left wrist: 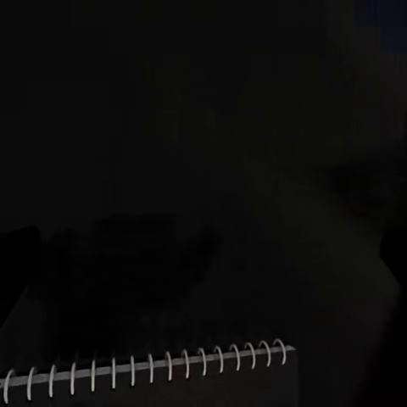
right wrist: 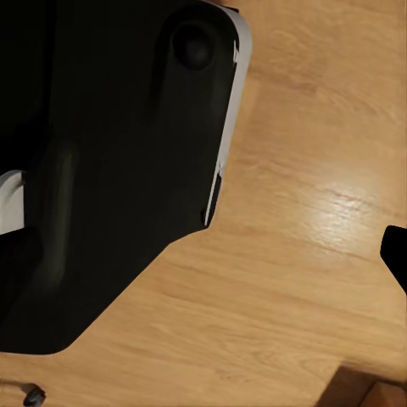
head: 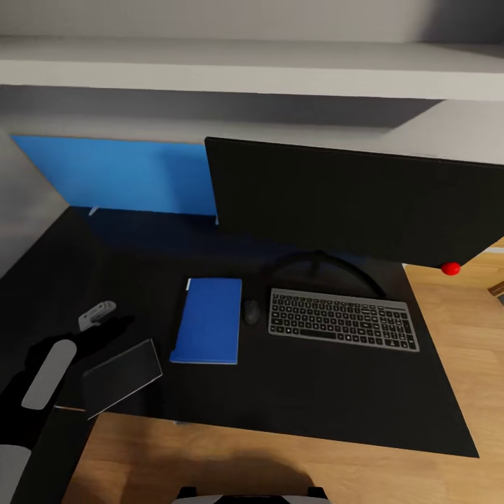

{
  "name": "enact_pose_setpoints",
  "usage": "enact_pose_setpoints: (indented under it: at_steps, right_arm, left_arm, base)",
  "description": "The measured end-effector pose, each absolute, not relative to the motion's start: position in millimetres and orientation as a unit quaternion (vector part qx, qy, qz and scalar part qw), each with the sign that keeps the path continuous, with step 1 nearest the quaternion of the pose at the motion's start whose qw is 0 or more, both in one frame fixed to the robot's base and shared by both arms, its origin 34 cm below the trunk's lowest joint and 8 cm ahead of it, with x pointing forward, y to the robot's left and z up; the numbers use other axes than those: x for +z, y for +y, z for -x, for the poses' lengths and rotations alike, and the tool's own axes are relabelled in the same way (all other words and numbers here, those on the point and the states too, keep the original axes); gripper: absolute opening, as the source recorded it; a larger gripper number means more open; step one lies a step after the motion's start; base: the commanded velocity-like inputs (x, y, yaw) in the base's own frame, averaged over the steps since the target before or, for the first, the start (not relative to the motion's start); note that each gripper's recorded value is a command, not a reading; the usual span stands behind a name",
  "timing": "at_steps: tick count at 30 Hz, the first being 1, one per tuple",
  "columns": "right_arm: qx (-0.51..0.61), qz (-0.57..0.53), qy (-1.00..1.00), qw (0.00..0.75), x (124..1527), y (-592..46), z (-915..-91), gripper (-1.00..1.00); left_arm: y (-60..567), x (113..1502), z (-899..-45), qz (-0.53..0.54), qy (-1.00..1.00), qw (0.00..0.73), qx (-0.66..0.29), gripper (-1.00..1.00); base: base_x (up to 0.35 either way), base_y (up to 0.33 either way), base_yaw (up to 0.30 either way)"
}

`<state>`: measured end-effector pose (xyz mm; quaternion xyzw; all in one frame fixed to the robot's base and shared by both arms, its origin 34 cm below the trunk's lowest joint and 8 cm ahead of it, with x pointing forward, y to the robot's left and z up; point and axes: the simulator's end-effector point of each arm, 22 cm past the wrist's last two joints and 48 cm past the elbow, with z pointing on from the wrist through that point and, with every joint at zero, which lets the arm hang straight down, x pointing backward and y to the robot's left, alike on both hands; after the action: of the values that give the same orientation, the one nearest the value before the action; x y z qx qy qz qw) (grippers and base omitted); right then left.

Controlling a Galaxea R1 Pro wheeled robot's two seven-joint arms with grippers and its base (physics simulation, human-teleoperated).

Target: In the bedroom, organize the workspace by keeping the computer under the desk, ensuring the monitor is on the desk, placing the keyboard on the desk next to the monitor, placing the mouse on the desk next to the keyboard, moving the folder from the swivel chair onto the desk next to the mouse, stacking the notebook on top of the folder with the pen on top of the notebook, and positioning the swivel chair next to the desk.

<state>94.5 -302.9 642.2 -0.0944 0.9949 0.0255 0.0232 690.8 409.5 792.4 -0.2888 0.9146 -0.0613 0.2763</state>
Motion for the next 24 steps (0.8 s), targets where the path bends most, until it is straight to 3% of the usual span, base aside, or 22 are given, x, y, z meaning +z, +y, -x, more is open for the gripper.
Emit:
enact_pose_setpoints:
  at_steps: [8, 24]
  right_arm:
    - [0.026, 0.095, 0.995, 0.023, 642.1, -302.9, -94.5, 1.00]
    - [0.026, 0.095, 0.995, 0.024, 642.2, -302.5, -94.7, 1.00]
  left_arm:
    - [411.3, 788.9, -687.4, 0.291, 0.916, 0.272, -0.058, 1.00]
    - [395.0, 770.1, -683.9, 0.301, 0.918, 0.250, -0.071, 1.00]
  base:
    - [0.029, 0.011, 0.145]
    - [0.003, 0.001, 0.266]
